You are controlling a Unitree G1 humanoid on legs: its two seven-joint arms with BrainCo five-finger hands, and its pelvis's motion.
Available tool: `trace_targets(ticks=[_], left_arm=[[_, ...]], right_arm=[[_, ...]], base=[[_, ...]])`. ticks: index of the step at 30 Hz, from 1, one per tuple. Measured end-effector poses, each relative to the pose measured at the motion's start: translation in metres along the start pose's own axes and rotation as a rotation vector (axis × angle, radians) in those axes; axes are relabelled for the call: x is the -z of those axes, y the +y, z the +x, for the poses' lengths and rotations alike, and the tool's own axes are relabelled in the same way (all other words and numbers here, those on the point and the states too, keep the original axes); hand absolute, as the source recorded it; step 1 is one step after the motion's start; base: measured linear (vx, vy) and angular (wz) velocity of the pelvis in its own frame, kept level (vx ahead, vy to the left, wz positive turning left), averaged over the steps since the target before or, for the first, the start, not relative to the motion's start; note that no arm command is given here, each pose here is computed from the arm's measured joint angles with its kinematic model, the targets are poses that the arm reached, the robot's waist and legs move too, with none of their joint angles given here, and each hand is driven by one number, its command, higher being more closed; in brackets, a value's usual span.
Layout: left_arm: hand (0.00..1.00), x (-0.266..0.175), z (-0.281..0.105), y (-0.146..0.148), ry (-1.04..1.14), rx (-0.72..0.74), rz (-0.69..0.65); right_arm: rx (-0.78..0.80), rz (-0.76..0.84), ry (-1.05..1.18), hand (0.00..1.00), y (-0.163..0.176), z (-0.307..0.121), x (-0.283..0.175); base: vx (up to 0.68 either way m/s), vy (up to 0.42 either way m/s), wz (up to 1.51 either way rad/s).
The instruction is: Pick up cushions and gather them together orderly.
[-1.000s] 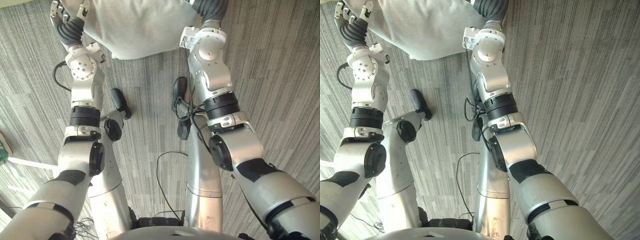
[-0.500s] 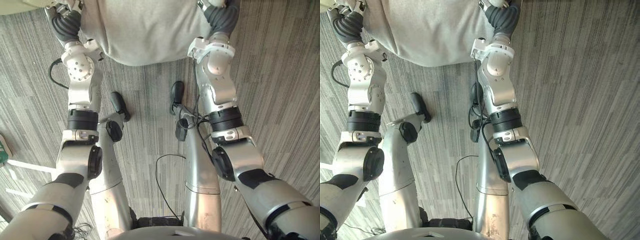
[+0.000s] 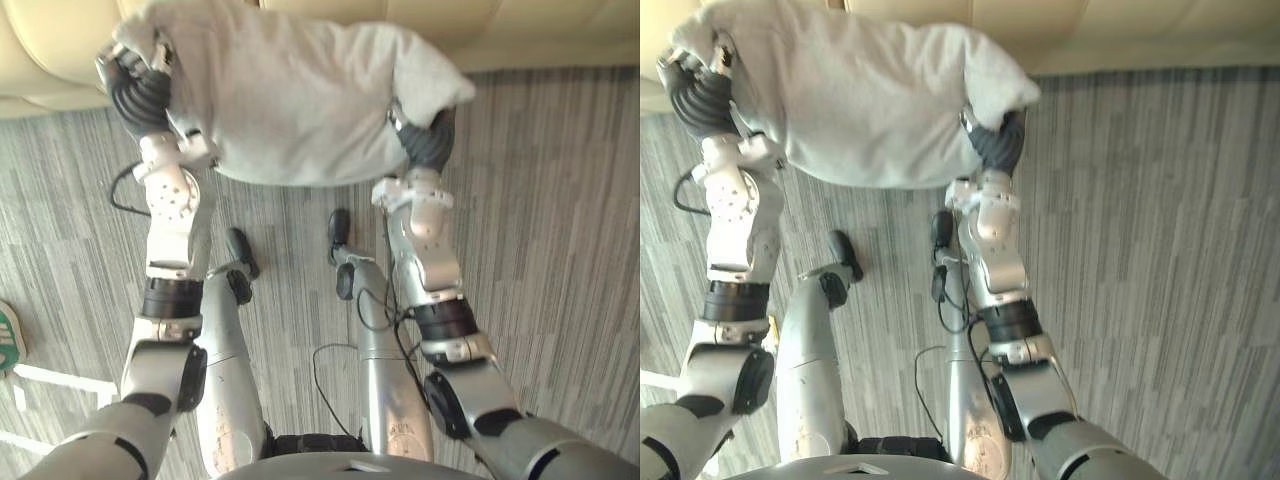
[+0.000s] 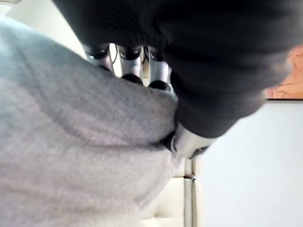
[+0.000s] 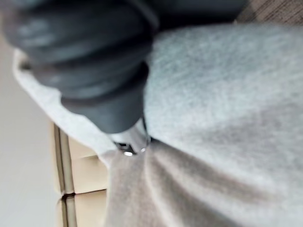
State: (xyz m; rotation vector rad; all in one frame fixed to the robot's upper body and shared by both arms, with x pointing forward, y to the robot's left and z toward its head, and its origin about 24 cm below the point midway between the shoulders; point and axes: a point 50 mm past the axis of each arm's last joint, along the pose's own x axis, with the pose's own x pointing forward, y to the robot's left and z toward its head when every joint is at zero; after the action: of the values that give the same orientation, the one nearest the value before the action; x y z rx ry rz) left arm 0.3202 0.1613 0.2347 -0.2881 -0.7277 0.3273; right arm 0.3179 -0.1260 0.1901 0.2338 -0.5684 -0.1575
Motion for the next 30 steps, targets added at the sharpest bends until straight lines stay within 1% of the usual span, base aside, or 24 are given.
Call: trace_targets(ticks=[1,2,4,5,9,10,12,15,18,21,30], left_arm=[[1.00,0.003,-0.005,0.001,0.011,0.004,-0.003],[1.00,0.011,-0.024,0.008,0.052,0.010,-0.009],[1.00,0.016,-0.035,0.011,0.081,0.007,-0.010],[1.00,0.025,-0.054,0.017,0.141,0.013,-0.005],[1.00,0.045,-0.108,0.042,0.309,0.025,0.054],[1.00,0.046,-0.113,0.044,0.321,0.030,0.068],[1.00,0.047,-0.134,0.053,0.373,0.053,0.100],[1.00,0.045,-0.150,0.062,0.415,0.063,0.113],[1.00,0.045,-0.160,0.068,0.450,0.077,0.122],[1.00,0.046,-0.166,0.071,0.471,0.070,0.130],[1.00,0.047,-0.182,0.078,0.531,0.066,0.144]], right_arm=[[0.001,0.000,0.010,1.00,-0.003,-0.005,0.002],[0.004,0.001,0.046,1.00,-0.012,-0.024,0.009],[0.011,0.001,0.064,1.00,-0.017,-0.034,0.012],[0.015,-0.006,0.103,1.00,-0.025,-0.050,0.017],[0.013,-0.047,0.243,1.00,-0.046,-0.096,0.036],[0.010,-0.051,0.259,1.00,-0.048,-0.100,0.038],[0.002,-0.062,0.321,1.00,-0.056,-0.122,0.041],[-0.017,-0.066,0.358,1.00,-0.061,-0.137,0.040],[-0.028,-0.077,0.377,1.00,-0.063,-0.143,0.041],[-0.052,-0.102,0.377,1.00,-0.062,-0.145,0.040],[-0.061,-0.097,0.358,1.00,-0.061,-0.145,0.035]], base=[[0.12,0.009,-0.08],[0.10,0.023,-0.09],[0.11,0.047,-0.11],[0.10,0.066,-0.20],[0.16,0.083,-0.24],[0.11,0.101,-0.25],[0.11,0.127,-0.24],[0.10,0.123,-0.24],[0.07,0.088,-0.13],[0.07,0.046,-0.14],[0.03,0.031,-0.14]])
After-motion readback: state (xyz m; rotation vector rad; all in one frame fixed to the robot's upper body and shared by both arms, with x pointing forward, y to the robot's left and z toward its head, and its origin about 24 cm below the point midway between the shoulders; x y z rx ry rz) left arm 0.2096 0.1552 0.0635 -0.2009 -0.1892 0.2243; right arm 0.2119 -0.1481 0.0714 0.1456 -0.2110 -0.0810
